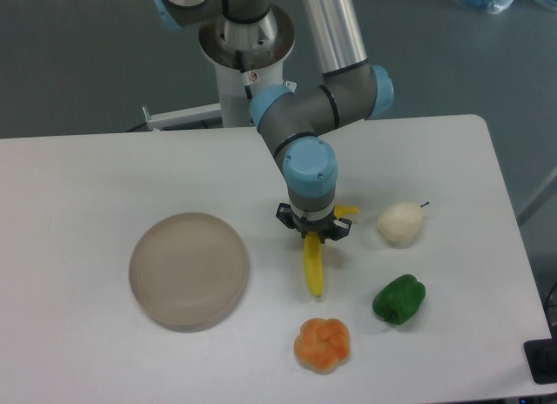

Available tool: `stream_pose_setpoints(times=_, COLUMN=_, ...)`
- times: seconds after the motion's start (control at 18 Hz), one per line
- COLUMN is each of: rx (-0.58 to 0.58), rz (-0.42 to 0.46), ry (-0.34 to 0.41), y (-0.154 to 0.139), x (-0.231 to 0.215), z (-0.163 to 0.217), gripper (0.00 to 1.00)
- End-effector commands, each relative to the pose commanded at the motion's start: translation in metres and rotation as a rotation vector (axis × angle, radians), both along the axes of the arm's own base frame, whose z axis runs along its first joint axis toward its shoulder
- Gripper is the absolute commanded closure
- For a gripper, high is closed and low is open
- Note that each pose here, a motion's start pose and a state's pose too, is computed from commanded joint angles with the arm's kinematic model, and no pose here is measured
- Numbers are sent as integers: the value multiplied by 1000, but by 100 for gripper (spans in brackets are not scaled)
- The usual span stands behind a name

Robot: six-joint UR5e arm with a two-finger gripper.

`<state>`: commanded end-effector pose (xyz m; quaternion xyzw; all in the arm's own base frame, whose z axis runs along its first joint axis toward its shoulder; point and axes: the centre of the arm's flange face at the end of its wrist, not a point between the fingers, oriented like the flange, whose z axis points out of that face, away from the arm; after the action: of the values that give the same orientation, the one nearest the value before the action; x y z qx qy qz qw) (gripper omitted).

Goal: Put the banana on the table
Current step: 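Lower the banana onto the table beside the white round object, then open the gripper to release the banana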

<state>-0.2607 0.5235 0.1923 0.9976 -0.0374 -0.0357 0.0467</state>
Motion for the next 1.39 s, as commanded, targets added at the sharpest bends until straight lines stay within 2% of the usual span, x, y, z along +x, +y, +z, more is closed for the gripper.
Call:
stream_pose_setpoints(times=0.39, rx=1, rz=-5, ry=1, y=1, x=-1, z=0, gripper=57)
stream_pose_setpoints(times=0.56, rx=3, rz=-3, ry=2, y=1, x=-2, z=2, gripper=47)
stream_pose_setpoints(times=0.72, rx=8, rz=-3, ry=6, y=3, x=-3, z=4, gripper=29)
stream_pose_setpoints(times=0.89, rx=20, rz=-2, ry=16, y=5, x=-7, z=11, gripper=25)
stream_pose_setpoints(times=1.06, rx=48, rz=11, ry=39, y=11, x=-20, z=28, gripper=0)
stream_pose_setpoints(times=1.28, rx=109, rz=28, ry=90, y=21, x=-43, z=63, gripper=0)
stream_pose_setpoints(times=1.39, rx=133, rz=-10, ry=115, y=26, x=-56, z=81, gripper=0)
